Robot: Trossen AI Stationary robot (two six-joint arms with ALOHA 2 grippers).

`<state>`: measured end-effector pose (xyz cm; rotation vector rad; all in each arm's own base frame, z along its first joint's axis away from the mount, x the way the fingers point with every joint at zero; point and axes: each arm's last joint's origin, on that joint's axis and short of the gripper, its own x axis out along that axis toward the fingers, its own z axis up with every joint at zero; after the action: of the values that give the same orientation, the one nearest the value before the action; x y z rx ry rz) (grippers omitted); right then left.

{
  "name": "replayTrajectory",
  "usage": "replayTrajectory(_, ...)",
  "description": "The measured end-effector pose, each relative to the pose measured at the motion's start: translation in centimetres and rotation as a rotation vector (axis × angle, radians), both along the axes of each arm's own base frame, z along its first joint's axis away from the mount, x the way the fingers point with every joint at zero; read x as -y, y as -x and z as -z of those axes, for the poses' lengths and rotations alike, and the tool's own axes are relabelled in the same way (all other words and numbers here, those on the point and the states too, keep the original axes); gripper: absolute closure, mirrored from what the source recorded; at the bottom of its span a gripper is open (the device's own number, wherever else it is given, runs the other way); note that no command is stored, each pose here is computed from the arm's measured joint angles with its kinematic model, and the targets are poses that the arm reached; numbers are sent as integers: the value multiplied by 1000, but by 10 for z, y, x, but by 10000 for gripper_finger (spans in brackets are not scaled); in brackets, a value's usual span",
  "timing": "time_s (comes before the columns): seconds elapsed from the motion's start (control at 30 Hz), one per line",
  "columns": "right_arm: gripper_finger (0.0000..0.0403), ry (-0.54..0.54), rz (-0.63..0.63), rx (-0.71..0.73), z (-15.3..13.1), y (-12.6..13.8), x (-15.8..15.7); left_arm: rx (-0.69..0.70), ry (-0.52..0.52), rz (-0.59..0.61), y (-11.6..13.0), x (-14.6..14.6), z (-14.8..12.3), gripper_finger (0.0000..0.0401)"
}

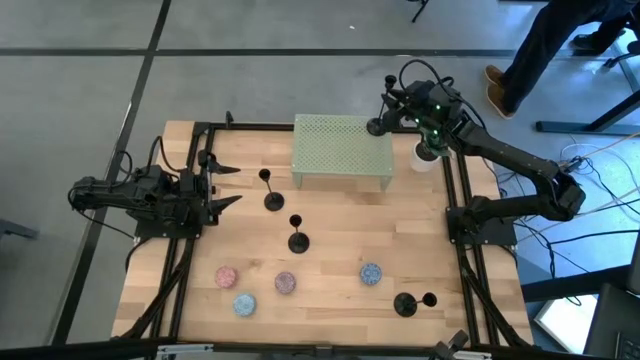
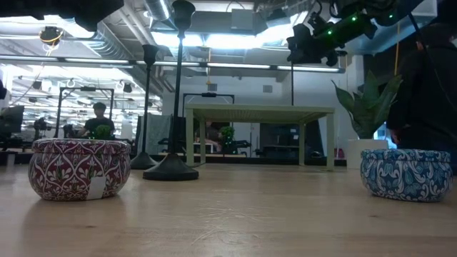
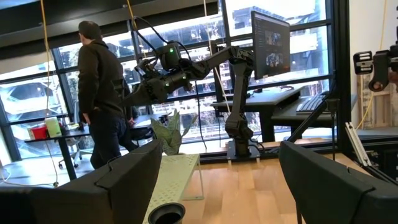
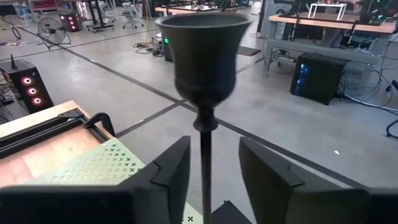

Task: Pick & Place candle stick holders
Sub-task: Align the black candle holder with the black candle holder on the shelf

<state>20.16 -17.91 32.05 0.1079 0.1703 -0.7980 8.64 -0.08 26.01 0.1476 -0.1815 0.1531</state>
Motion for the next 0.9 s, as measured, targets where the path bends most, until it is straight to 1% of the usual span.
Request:
replayTrajectory(0.2,212,4,-1,-2,0,0,0,0,0,0,0,0,0,79)
replayTrajectory(0.27,201,21,-4,-9,-3,2,-2,0,0,0,0,0,0,79)
replayTrajectory(0.4,185,55,-11,19,-14,9,-10,0,0,0,0,0,0,79)
replayTrajectory(0.53,181,65,-44,28,-24,17,-27,0,0,0,0,0,0,79)
replayTrajectory(0.7,180,70,-141,0,-33,25,-59,-1,0,0,0,0,0,79)
replayTrajectory(0.9,180,48,-316,-25,-37,29,-100,-1,0,0,0,0,0,79)
